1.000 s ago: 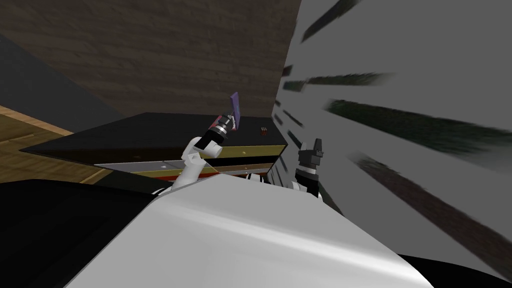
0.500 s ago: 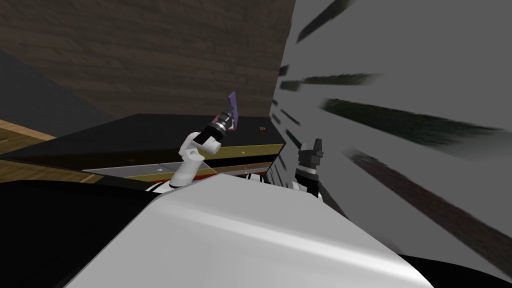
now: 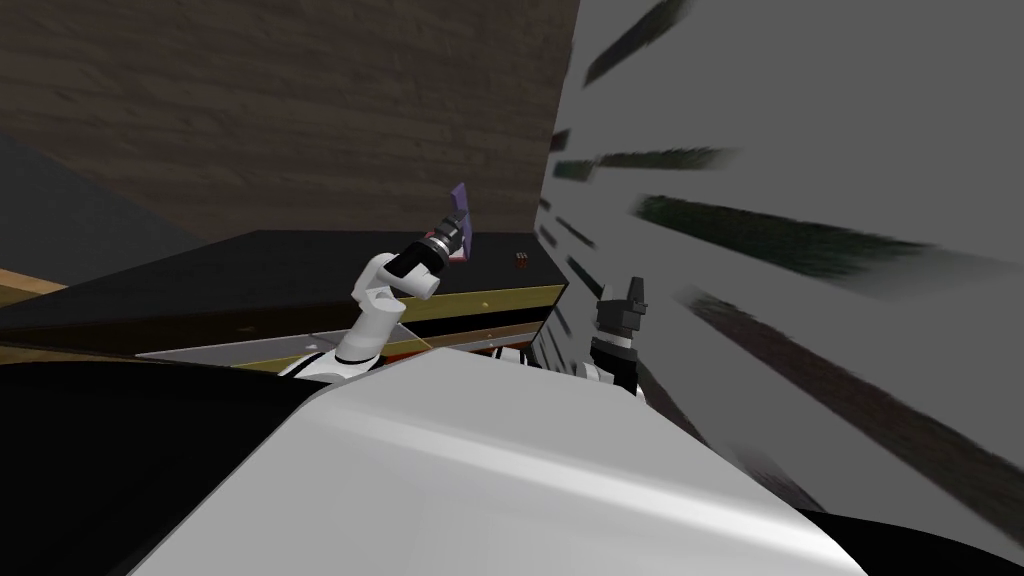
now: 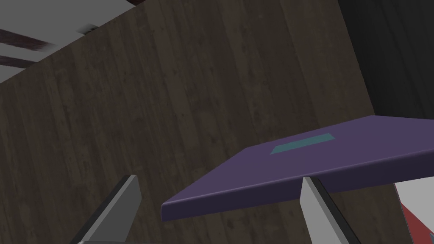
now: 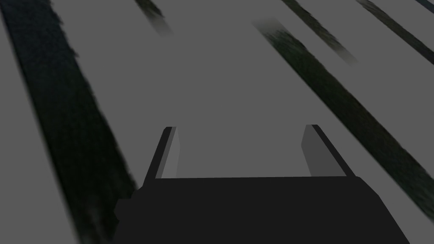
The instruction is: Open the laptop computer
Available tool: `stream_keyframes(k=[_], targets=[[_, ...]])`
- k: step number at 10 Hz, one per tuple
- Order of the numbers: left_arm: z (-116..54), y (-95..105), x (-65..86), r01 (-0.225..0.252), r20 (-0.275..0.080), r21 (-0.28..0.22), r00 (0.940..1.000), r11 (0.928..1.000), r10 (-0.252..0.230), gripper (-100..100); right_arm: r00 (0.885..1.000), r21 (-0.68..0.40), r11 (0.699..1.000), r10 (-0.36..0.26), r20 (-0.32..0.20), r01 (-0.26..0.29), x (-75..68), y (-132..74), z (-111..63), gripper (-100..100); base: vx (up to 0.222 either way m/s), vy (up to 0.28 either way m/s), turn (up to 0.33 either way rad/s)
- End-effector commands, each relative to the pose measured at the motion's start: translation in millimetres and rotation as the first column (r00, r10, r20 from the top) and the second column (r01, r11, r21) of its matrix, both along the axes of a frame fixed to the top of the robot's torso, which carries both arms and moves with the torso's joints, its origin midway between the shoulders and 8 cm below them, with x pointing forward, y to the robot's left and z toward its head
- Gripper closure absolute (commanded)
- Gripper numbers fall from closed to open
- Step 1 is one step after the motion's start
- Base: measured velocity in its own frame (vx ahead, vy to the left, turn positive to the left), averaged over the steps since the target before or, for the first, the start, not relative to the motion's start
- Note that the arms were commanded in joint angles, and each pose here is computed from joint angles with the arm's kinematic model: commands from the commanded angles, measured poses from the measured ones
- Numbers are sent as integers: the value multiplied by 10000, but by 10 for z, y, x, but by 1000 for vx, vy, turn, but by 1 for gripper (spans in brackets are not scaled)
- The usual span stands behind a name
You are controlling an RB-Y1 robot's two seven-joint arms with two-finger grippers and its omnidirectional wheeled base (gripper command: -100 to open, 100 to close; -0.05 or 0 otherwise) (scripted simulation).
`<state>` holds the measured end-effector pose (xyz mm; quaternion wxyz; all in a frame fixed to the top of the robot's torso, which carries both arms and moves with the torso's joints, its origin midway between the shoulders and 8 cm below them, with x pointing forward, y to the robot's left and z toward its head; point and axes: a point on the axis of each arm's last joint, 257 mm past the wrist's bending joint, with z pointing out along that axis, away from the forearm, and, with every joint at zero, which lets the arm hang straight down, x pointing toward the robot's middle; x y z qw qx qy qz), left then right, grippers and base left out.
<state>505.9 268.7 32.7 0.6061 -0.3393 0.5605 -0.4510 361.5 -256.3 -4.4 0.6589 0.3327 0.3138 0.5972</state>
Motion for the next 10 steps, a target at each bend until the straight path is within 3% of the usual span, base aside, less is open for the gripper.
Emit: stream_keyframes(k=[1,6,10], targets=[[17,118,72,-333,-351,275,9988,9991,343,-100,10000,0,10000,-1,-1,1,0,0,0,0,-21,16,-112],[71,275,148,-794,-745,624,9937,9949,840,-100,10000,0,10000,0,0,0,0,0,0,0,-16,13,-60],[203,497,220,-1424,-1099,1069,9819,9840,1540,-100,10000,0,10000,-1,-1,1,0,0,0,0,-13,11,-58]])
